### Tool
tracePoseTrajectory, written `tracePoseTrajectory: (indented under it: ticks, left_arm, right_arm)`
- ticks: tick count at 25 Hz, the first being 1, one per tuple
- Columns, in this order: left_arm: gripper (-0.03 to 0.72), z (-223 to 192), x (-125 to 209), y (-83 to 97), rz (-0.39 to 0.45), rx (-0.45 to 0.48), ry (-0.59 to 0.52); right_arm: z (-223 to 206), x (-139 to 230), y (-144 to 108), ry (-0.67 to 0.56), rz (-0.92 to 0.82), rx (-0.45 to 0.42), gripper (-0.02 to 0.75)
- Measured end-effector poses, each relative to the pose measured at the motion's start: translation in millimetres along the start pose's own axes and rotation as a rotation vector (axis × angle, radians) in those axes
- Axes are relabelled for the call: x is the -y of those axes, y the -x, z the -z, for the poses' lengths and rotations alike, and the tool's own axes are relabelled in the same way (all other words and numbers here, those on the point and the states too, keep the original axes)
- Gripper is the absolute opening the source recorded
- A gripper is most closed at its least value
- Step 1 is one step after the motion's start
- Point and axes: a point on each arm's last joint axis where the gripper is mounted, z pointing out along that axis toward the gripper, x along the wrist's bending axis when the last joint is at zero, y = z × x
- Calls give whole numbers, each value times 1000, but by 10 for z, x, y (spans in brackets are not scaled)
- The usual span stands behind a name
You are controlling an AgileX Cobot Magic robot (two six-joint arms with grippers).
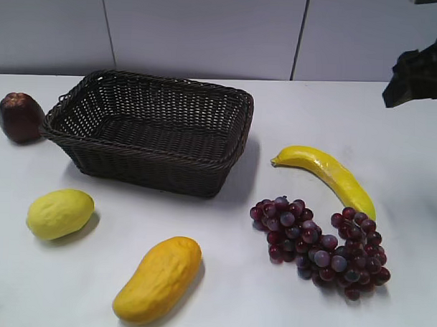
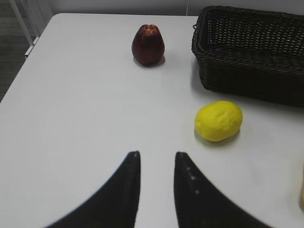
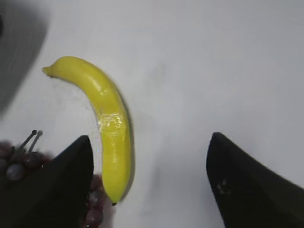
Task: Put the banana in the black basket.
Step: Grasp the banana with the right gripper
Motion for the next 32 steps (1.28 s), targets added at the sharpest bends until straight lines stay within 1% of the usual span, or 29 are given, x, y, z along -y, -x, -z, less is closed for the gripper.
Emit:
tracePoseTrajectory:
  ticks: [5, 10, 18, 21, 26, 32]
  left_arm:
    - [239, 0, 0, 0, 0, 0, 0]
    - [239, 0, 0, 0, 0, 0, 0]
    - [239, 0, 0, 0, 0, 0, 0]
    - [239, 0, 0, 0, 0, 0, 0]
    - [239, 0, 0, 0, 0, 0, 0]
    - [239, 0, 0, 0, 0, 0, 0]
  right_arm:
    - [-292, -53, -300, -71, 101, -54, 591]
    - [-680, 46, -461, -175, 179, -62, 591]
    - [-1193, 202, -465, -278, 197, -57, 591]
    - [-1332, 218, -456, -291, 201, -53, 591]
    - [-1478, 220, -438, -272, 219, -37, 591]
    - [-1649, 307, -416, -316, 236, -28, 583]
